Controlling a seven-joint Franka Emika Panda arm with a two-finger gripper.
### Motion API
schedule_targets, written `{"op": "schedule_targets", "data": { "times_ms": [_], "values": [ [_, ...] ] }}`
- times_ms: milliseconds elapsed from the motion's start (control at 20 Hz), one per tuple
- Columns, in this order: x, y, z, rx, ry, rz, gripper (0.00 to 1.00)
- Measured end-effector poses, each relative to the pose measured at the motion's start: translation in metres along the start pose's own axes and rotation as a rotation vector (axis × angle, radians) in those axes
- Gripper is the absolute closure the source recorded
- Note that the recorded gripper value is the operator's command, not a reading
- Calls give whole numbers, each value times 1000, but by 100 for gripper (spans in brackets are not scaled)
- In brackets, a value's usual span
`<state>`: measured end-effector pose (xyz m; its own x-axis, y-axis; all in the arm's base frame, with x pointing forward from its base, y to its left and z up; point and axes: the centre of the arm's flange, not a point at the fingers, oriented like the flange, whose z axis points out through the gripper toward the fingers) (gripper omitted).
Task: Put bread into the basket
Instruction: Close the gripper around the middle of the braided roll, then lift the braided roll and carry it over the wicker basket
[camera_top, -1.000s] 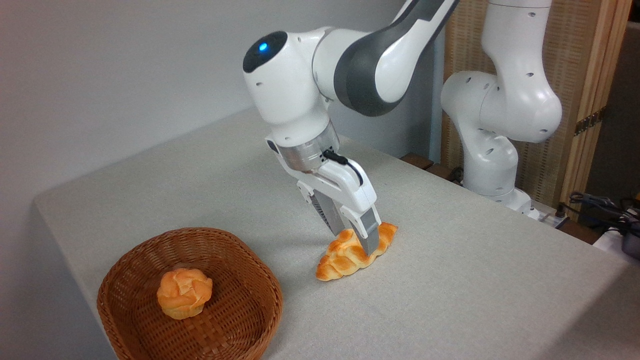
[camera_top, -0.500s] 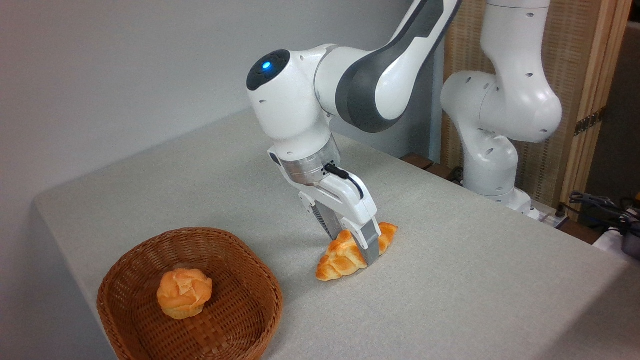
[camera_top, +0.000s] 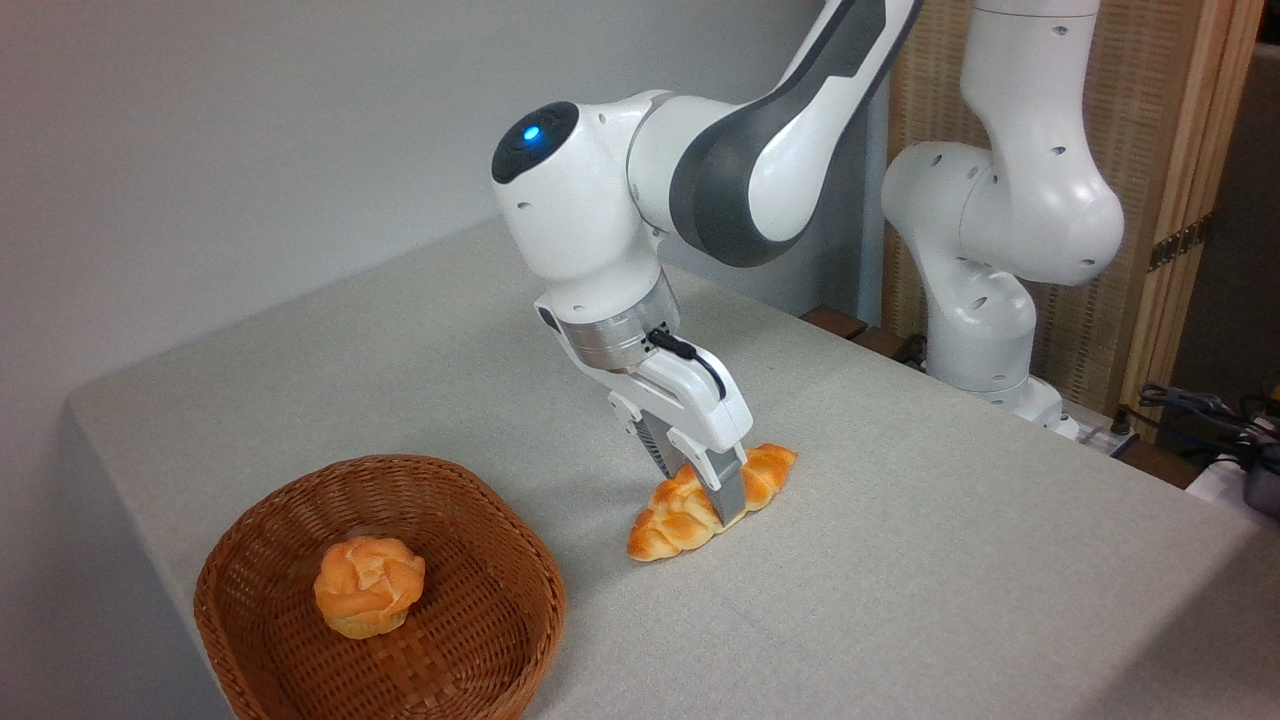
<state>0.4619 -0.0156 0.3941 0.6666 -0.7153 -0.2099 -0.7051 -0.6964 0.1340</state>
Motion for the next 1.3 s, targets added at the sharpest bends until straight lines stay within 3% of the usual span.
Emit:
{"op": "schedule_targets", "data": {
  "times_ms": [100, 250, 350, 500, 600, 750, 800, 900, 950, 1300],
  "values": [
    [1, -3, -20, 4, 4, -2, 53],
    [3, -10, -87, 26, 25, -10, 52],
    [9, -19, -131, 47, 53, -16, 52],
    [29, -43, -168, 80, 109, -25, 50],
    [47, -63, -178, 99, 136, -29, 45],
    [79, -95, -182, 178, 221, -31, 42],
    [89, -104, -180, 208, 252, -31, 35],
    [101, -114, -176, 243, 290, -30, 4],
    [105, -117, -173, 250, 298, -29, 0],
    [122, -121, -157, 252, 304, -14, 0]
  ]
}}
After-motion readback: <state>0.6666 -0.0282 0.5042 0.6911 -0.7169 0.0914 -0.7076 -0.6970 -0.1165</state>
